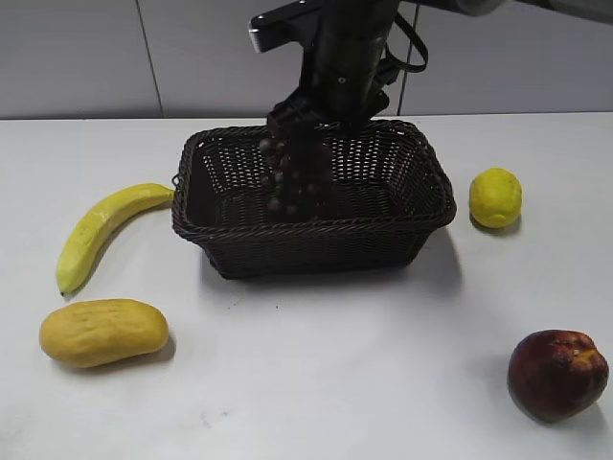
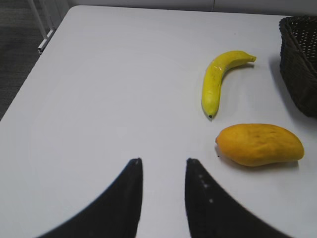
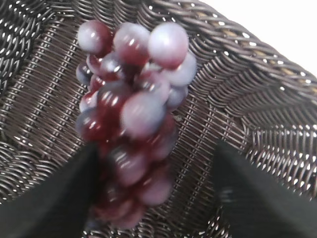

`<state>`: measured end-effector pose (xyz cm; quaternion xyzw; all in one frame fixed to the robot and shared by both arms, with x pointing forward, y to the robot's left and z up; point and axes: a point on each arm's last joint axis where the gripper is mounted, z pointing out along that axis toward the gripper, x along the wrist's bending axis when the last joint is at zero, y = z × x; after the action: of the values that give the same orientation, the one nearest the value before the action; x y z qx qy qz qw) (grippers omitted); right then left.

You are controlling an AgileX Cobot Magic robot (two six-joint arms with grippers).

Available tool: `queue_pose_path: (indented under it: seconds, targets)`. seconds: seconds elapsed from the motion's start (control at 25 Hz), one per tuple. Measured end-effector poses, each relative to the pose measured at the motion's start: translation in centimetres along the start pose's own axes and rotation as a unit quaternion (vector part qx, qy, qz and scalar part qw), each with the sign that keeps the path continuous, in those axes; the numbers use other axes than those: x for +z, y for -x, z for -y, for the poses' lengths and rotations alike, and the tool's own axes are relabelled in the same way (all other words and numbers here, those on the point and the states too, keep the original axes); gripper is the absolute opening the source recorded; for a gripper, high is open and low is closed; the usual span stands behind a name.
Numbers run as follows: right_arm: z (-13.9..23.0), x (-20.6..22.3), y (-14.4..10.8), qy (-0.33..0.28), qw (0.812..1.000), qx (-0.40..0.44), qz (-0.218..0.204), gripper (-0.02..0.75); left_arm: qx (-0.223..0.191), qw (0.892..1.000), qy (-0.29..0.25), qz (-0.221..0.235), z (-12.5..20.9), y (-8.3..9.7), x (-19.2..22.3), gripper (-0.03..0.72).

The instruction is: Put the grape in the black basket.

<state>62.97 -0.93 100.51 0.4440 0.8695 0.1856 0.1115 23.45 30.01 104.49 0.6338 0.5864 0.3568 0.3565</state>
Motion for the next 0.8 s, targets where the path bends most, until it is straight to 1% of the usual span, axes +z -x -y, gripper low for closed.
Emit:
queue_pose_path:
  seconds: [0.2, 0.36, 0.48, 0.64, 0.8]
  targets:
    - [-0.6, -1.7, 0.6, -0.012, 1.0, 0.02, 0.003, 0.616, 0.0, 1.0, 0.0, 0.0, 0.0, 0.0, 0.0, 0.236]
    - [-0.7, -3.1, 2.1, -0.029, 0.999, 0.039, 0.009, 0.616, 0.0, 1.0, 0.0, 0.0, 0.0, 0.0, 0.0, 0.236]
    - [-0.8, -4.6, 4.5, -0.019, 0.998, 0.062, 0.019, 0.615, 0.0, 1.0, 0.0, 0.0, 0.0, 0.0, 0.0, 0.236]
    - [-0.5, -7.2, 8.7, 0.005, 0.994, 0.106, 0.037, 0.61, 0.0, 1.0, 0.0, 0.0, 0.0, 0.0, 0.0, 0.236]
    - [0.7, -9.9, 13.1, 0.023, 0.986, 0.159, 0.045, 0.601, 0.0, 1.0, 0.0, 0.0, 0.0, 0.0, 0.0, 0.236]
